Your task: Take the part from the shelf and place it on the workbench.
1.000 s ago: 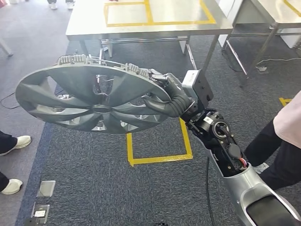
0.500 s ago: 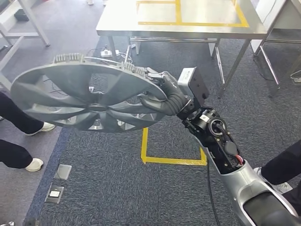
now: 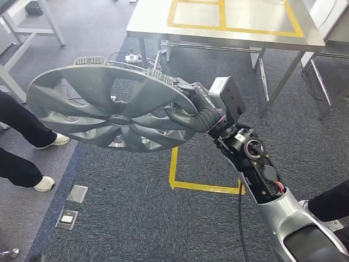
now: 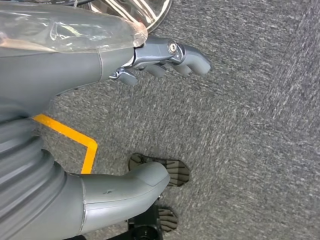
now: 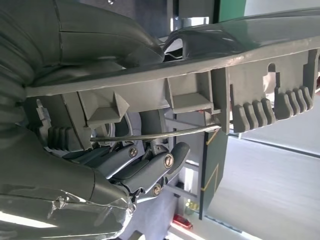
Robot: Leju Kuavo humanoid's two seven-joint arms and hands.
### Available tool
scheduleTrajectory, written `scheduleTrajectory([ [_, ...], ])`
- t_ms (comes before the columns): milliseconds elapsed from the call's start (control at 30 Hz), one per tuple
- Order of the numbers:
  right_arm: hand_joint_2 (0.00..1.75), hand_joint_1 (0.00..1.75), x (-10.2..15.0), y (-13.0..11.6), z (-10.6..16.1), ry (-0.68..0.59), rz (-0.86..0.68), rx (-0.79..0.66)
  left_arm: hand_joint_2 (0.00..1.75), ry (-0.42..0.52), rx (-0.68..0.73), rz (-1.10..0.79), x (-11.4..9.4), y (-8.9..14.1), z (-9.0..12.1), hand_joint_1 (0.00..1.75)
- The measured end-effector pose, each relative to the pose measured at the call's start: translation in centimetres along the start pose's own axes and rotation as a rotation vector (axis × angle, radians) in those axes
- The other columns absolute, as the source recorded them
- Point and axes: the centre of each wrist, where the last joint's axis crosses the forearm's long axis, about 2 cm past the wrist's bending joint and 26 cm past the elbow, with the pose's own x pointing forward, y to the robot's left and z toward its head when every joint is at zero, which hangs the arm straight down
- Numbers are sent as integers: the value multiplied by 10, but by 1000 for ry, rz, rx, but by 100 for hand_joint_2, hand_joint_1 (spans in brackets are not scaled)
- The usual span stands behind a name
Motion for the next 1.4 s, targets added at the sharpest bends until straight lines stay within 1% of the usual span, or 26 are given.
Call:
scheduleTrajectory([
  [1033,175,175,0,0,0,7,-3,-8,175,3,-3,6,0,0,0,0],
  [1400,175,175,0,-1,0,14,-24,-33,175,-5,2,2,2,3,-1,0],
])
